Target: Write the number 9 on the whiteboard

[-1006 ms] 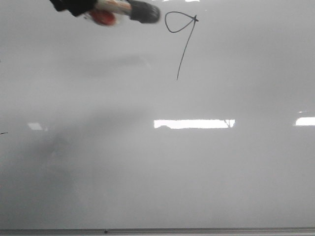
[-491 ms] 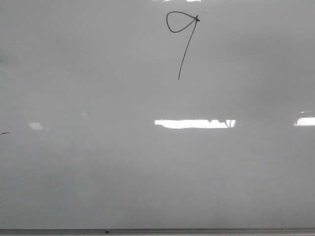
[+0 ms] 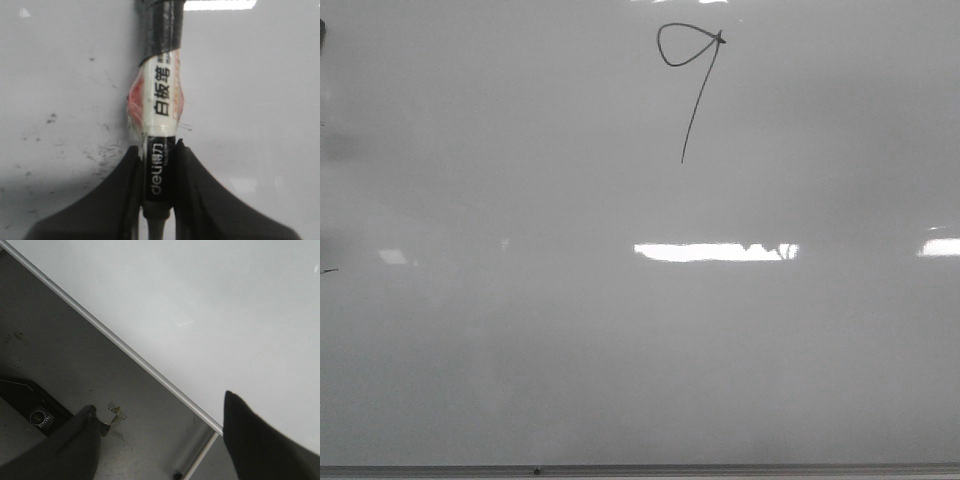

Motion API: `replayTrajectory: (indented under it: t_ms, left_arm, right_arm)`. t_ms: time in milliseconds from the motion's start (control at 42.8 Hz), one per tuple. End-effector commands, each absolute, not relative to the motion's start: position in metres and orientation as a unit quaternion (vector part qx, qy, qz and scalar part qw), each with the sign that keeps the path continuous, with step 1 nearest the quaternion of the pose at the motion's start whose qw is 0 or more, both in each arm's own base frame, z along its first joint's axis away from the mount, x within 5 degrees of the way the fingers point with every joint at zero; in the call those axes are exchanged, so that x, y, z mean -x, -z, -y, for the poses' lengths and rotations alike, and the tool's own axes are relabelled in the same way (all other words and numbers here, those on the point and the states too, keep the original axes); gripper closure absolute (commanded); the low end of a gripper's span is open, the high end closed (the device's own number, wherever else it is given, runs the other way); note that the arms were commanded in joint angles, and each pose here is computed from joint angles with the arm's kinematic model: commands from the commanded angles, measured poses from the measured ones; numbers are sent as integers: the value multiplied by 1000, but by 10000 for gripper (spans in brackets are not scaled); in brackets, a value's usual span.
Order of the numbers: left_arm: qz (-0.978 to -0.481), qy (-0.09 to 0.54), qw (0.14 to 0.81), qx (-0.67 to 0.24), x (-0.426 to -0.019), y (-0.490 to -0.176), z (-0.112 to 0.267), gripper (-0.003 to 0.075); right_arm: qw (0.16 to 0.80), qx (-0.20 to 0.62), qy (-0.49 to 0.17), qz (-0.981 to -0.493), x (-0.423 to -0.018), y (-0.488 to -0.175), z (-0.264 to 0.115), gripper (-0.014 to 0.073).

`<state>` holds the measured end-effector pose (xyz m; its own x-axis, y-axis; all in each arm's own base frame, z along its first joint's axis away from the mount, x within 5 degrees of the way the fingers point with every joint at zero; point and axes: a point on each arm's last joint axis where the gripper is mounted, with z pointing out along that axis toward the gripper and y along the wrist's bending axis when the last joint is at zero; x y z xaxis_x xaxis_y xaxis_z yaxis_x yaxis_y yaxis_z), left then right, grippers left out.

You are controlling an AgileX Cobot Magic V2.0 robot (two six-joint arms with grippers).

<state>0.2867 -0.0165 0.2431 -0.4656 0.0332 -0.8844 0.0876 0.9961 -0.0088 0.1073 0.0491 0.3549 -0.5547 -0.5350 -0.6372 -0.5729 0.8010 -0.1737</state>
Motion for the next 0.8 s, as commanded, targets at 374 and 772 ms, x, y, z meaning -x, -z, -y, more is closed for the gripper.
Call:
replayTrajectory:
  t_ms: [374, 772]
  left_arm:
    - [-838, 50, 543, -37, -305, -240, 21, 367]
    - [-868, -20, 497, -17, -261, -293, 11, 361]
  right_arm:
    - [389, 304, -24, -869, -110, -366, -48, 56]
    - [411, 204, -32, -888, -106, -364, -39, 56]
